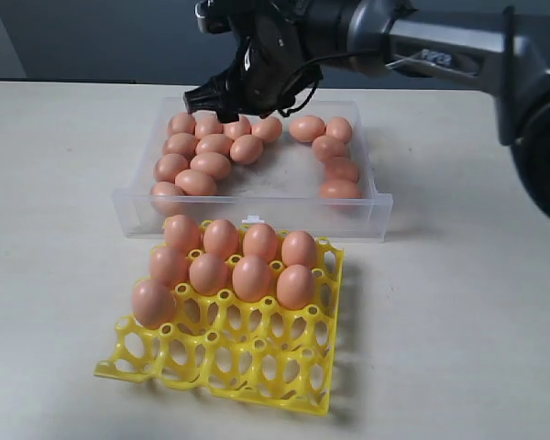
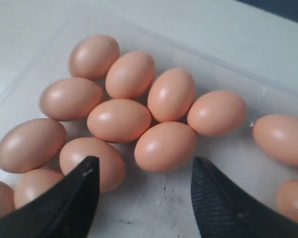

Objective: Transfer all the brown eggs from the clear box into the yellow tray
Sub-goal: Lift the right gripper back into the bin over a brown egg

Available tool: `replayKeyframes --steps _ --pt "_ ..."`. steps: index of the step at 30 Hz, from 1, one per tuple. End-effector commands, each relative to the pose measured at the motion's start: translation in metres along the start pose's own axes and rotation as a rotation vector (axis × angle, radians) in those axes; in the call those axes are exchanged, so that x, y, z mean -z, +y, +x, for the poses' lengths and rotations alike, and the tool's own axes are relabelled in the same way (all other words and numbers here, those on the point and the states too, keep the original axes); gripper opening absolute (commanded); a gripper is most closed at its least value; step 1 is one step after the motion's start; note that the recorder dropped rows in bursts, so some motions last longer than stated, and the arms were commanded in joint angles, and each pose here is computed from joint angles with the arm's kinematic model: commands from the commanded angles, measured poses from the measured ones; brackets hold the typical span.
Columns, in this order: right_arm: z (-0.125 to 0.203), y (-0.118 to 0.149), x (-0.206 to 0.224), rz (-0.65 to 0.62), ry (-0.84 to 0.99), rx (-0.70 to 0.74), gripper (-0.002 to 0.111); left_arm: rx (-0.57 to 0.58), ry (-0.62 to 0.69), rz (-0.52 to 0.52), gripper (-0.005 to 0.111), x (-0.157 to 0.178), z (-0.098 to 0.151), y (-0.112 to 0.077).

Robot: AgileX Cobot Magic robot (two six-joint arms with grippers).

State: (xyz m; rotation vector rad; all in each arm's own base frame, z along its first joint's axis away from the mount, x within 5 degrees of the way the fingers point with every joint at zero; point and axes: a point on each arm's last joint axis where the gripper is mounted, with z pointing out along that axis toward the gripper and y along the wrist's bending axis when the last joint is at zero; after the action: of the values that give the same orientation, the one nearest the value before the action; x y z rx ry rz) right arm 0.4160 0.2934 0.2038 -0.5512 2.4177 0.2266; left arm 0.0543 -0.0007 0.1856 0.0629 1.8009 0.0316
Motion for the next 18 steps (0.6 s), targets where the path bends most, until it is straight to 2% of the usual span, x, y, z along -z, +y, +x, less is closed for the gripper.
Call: replayKeyframes --steps 1,8,12,18 --pt "0.000 -0.007 -0.030 0.011 0.085 -0.041 0.053 0.001 -0.009 -0.005 0.000 0.000 0.000 0.000" --pt "0.001 -0.029 -0.063 0.013 0.097 -0.243 0.053 0.001 -0.009 -0.005 0.000 0.000 0.000 0.000" --pt "0.009 -0.029 -0.075 -0.043 0.126 -0.328 0.053 0.001 -0.009 -0.005 0.000 0.000 0.000 0.000" --pt "0.023 -0.028 -0.092 -0.049 0.170 -0.348 0.053 0.001 -0.009 -0.005 0.000 0.000 0.000 0.000"
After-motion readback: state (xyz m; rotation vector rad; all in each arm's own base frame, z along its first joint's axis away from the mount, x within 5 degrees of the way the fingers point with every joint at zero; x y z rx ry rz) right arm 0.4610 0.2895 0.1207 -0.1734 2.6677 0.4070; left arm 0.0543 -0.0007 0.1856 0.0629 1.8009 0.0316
